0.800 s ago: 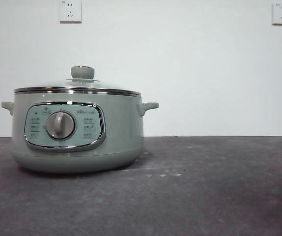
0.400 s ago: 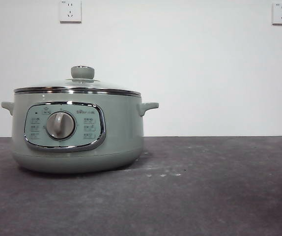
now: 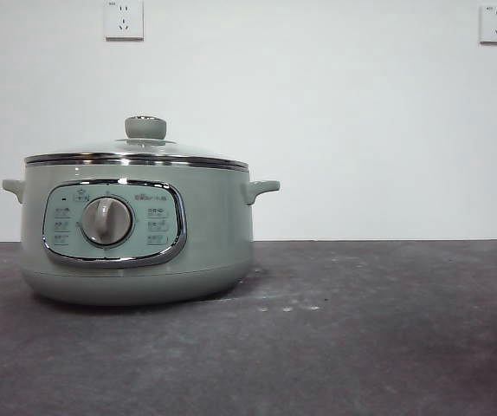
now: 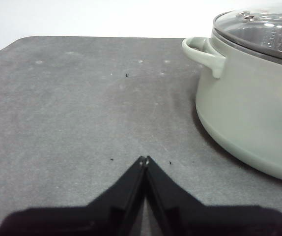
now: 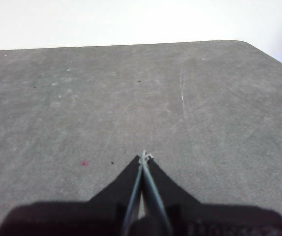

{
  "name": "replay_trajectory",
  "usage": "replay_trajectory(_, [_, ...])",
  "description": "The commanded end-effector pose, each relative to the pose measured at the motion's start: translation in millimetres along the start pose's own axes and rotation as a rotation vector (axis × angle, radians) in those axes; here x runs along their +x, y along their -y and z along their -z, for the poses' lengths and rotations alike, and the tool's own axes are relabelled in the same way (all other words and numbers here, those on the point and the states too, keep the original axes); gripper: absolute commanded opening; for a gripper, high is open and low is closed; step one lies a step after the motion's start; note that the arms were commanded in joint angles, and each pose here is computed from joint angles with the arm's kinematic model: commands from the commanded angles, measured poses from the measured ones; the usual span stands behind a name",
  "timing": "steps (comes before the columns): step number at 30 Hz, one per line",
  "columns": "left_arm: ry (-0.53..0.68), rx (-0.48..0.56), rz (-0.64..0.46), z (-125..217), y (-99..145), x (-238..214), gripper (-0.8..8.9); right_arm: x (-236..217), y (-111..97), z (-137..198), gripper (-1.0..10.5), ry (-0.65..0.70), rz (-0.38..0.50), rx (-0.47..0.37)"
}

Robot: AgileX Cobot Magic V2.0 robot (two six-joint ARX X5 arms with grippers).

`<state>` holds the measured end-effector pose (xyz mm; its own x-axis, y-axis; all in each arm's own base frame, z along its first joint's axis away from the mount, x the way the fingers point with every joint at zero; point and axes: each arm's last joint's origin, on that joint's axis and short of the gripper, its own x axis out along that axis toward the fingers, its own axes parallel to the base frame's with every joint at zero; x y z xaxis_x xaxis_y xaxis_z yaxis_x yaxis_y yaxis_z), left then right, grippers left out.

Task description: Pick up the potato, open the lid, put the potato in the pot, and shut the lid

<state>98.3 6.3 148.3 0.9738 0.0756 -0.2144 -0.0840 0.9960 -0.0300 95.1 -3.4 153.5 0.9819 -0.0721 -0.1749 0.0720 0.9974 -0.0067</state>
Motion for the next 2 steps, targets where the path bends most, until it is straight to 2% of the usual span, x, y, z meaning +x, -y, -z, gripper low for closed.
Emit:
replay_trajectory(1, [-0.004,0.001,-0.003,2.7,-0.3,1.0,-0.03,1.2,0.0,3.2,0.0,-0.003,0.001,-0.005])
replay_trajectory(2, [-0.003,0.001,-0.002,2.7,-0.3,1.0,-0.03,1.2,0.0,3.2,0.0,-0.003,0.001,-0.005])
